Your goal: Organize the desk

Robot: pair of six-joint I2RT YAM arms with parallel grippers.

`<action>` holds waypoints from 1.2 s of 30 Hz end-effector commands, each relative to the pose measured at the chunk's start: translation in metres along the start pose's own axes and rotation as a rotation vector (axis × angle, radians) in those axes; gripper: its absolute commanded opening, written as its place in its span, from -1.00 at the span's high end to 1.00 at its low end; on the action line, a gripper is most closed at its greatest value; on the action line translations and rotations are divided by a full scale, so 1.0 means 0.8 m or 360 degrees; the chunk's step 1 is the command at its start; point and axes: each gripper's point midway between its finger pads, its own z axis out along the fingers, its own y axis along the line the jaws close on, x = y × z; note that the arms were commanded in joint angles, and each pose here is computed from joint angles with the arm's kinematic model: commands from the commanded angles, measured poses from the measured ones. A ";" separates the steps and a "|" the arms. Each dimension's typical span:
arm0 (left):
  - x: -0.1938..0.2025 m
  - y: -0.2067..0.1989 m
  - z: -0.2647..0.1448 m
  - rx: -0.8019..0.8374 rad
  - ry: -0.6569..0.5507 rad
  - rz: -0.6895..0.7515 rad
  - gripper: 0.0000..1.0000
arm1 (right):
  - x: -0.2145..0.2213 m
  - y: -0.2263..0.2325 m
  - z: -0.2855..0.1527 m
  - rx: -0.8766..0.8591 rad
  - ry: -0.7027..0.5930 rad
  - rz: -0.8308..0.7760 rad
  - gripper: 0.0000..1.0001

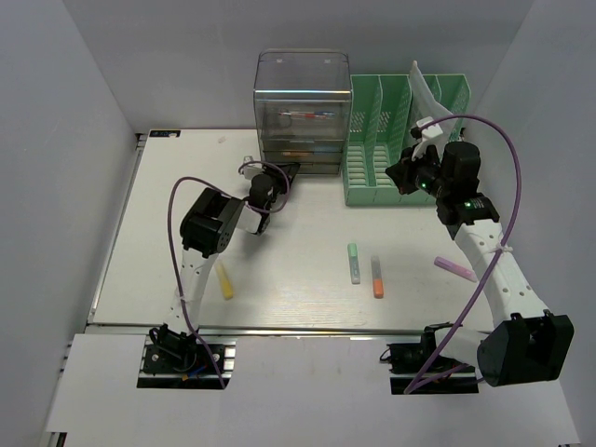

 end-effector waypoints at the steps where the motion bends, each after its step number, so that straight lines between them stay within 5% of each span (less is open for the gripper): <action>1: -0.008 -0.022 0.010 0.0084 -0.0066 -0.0016 0.29 | -0.018 0.000 -0.005 -0.0003 -0.0089 -0.0054 1.00; 13: -0.009 -0.011 0.020 0.0084 -0.0102 -0.0065 0.44 | -0.015 0.008 -0.003 -0.0031 -0.0085 -0.0065 1.00; 22: -0.013 -0.016 0.002 0.0167 -0.0123 -0.0134 0.99 | -0.013 0.002 -0.004 -0.0018 -0.0080 -0.0056 1.00; 36: 0.010 -0.021 -0.056 0.0198 -0.0017 -0.0135 1.00 | -0.011 0.005 -0.003 -0.0031 -0.0076 -0.0051 1.00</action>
